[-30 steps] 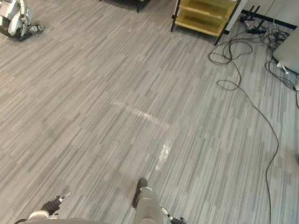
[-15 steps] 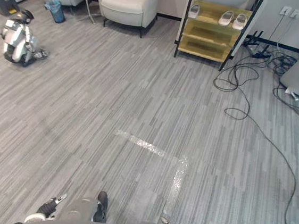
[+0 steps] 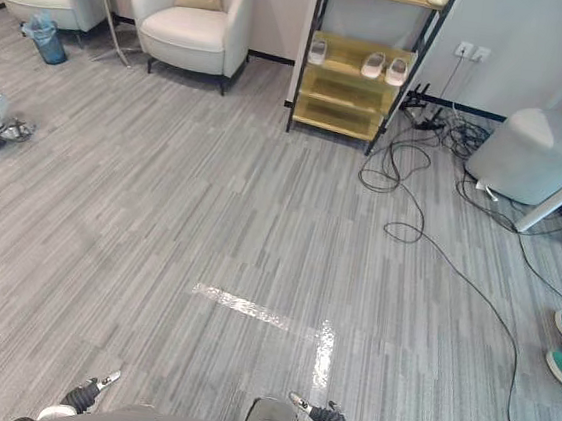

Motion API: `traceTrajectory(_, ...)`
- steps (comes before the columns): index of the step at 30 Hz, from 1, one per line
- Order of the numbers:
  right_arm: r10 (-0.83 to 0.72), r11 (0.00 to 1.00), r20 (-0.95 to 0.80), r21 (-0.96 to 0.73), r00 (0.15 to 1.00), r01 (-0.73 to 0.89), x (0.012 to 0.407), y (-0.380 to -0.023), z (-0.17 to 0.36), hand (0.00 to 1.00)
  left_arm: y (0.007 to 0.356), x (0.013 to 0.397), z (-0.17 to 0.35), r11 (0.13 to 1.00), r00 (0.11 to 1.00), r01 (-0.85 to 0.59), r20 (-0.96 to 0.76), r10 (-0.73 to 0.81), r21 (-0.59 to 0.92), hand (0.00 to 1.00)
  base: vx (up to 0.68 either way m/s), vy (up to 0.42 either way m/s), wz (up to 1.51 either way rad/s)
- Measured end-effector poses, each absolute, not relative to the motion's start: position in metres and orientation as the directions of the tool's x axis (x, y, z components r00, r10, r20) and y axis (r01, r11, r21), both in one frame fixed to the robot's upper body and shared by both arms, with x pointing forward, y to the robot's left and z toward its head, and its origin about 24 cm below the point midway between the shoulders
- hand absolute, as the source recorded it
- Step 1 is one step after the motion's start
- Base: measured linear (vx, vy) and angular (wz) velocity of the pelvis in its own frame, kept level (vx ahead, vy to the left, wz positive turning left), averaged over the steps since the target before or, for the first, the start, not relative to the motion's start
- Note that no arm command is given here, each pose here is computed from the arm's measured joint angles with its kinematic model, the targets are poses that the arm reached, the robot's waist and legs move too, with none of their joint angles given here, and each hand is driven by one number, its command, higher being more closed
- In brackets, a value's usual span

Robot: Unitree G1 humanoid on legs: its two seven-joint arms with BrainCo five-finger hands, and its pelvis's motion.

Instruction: Pick up cushions and gather them together orderly.

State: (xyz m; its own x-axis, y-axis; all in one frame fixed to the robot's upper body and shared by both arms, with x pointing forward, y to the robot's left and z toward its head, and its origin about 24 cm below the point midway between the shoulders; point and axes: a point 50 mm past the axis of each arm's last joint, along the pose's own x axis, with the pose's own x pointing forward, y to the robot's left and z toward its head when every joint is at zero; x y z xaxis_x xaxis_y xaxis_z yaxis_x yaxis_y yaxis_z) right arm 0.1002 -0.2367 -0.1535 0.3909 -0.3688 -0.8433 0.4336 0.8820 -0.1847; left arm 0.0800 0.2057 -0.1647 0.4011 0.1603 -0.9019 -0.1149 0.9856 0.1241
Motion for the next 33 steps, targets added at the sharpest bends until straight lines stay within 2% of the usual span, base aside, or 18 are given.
traceTrajectory(3, -0.356, 0.884, -0.858, -0.182, 0.369, 0.430, 0.091, -0.231, -0.157, 0.00, 0.215, 0.079, -0.163, 0.984, 0.397, -0.088, -0.901, 0.177, 0.154, 0.00, 0.24, -0.220, 0.09)
traceTrajectory(6, -0.387, 0.879, -0.842, -0.212, 0.377, 0.428, 0.095, -0.245, -0.153, 0.00, 0.198, 0.085, -0.165, 0.990, 0.412, -0.072, -0.901, 0.137, 0.118, 0.00, 0.19, -0.201, -0.15)
traceTrajectory(15, -0.383, 0.874, -0.864, -0.225, 0.327, 0.430, 0.075, -0.243, -0.158, 0.00, 0.196, 0.090, -0.164, 0.991, 0.425, -0.067, -0.896, 0.130, 0.112, 0.00, 0.08, -0.071, 0.07)
traceTrajectory(23, -0.401, 0.869, -0.856, -0.244, 0.325, 0.430, 0.073, -0.250, -0.156, 0.00, 0.191, 0.087, -0.165, 0.992, 0.422, -0.076, -0.898, 0.120, 0.097, 0.00, 0.09, 0.155, -0.36)
traceTrajectory(33, -0.382, 0.867, -0.878, -0.232, 0.289, 0.441, 0.059, -0.240, -0.161, 0.00, 0.200, 0.079, -0.166, 0.987, 0.401, -0.114, -0.904, 0.150, 0.113, 0.00, 0.16, 0.122, -0.11)
